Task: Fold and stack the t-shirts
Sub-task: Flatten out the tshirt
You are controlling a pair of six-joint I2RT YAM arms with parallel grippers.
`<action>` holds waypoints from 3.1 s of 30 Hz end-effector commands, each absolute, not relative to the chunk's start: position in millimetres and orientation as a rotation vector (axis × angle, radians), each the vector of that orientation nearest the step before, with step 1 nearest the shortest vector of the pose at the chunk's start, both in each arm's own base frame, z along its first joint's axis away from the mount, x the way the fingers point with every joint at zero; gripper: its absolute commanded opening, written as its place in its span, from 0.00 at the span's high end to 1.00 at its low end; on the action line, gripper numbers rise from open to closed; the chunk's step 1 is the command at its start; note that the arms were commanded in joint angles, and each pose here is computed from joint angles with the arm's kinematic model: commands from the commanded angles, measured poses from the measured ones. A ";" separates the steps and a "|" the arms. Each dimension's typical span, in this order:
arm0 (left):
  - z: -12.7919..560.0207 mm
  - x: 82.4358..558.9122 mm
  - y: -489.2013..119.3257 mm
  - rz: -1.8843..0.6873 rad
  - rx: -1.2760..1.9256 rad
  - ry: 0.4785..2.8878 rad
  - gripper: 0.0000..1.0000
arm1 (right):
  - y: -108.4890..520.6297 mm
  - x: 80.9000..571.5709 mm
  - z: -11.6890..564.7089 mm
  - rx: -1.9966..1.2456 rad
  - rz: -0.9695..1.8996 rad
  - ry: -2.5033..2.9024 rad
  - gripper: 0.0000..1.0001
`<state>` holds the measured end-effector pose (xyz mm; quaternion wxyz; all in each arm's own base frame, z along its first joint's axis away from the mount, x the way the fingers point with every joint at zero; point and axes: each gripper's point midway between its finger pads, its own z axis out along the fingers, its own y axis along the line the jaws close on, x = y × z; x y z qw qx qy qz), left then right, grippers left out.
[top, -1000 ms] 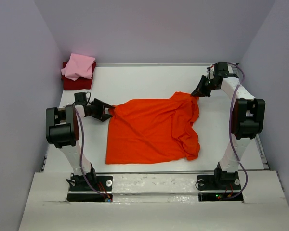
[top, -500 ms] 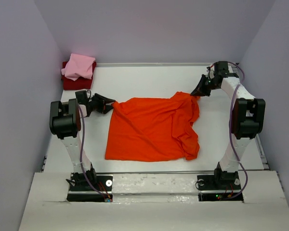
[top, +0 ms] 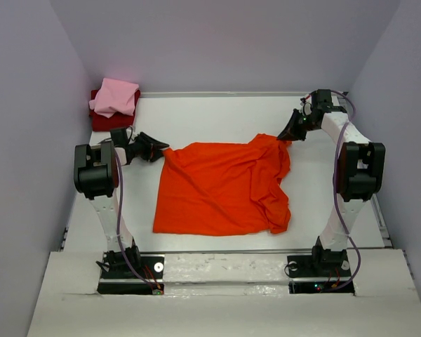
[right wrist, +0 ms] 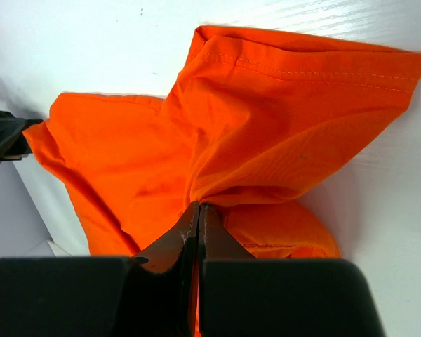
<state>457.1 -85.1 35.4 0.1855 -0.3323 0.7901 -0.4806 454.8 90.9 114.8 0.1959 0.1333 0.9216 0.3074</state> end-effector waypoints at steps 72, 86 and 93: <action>275.5 297.1 -84.6 -1.049 -0.481 1.917 1.00 | 159.7 216.9 358.7 0.107 1.416 2.078 1.00; 440.1 204.0 -114.8 -1.285 -0.310 1.504 1.00 | 175.4 130.1 444.8 -0.087 1.689 2.028 1.00; 459.9 255.9 -94.7 -1.119 -0.300 1.509 1.00 | 173.1 193.5 428.8 0.025 1.654 2.073 1.00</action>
